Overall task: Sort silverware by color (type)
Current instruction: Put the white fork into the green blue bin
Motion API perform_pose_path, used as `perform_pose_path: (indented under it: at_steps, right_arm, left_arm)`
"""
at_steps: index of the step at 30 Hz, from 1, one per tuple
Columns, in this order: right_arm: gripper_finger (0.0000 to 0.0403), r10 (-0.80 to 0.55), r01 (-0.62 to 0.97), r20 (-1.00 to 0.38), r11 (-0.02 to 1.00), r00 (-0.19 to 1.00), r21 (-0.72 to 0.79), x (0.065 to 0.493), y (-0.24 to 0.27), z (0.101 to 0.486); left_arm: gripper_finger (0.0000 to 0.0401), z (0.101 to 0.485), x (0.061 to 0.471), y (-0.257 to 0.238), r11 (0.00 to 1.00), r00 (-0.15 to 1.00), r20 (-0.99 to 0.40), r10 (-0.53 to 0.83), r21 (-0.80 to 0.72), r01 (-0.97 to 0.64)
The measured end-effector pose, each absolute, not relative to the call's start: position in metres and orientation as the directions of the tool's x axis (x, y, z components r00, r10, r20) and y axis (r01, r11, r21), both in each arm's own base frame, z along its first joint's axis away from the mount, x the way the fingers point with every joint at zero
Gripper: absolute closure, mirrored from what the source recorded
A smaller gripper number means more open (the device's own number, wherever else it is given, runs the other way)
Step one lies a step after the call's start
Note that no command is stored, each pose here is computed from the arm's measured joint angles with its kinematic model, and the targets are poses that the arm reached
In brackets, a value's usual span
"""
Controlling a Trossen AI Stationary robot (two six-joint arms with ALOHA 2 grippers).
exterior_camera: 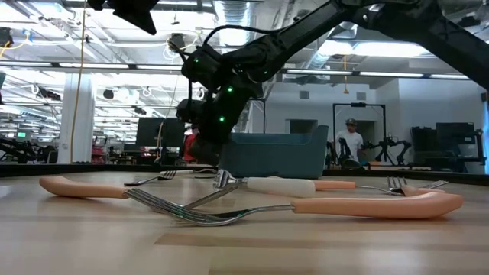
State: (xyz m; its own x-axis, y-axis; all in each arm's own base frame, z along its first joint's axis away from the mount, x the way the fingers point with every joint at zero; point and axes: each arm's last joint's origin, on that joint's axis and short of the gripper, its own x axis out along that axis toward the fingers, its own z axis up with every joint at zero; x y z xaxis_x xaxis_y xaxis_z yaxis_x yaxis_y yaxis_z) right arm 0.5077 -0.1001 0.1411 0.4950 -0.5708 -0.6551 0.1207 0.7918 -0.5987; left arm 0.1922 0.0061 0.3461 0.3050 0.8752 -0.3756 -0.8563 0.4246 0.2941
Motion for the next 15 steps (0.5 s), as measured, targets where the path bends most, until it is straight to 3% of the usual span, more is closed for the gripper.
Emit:
perform_pose_path:
  at_steps: [8,15]
  right_arm:
    - [0.0388,-0.531,0.035,-0.685,0.802,0.499,-0.596,0.508,-0.083,0.138]
    - [0.0388,-0.525,-0.156,-0.645,0.696,0.555,-0.701,0.52,-0.05,0.156]
  left_arm:
    - [0.0401,0.346,0.192,0.006,0.424,0.305,-0.375,0.875,0.295,-0.856]
    - [0.0401,0.346,0.192,0.006,0.425,0.305,-0.375,0.875,0.295,-0.856]
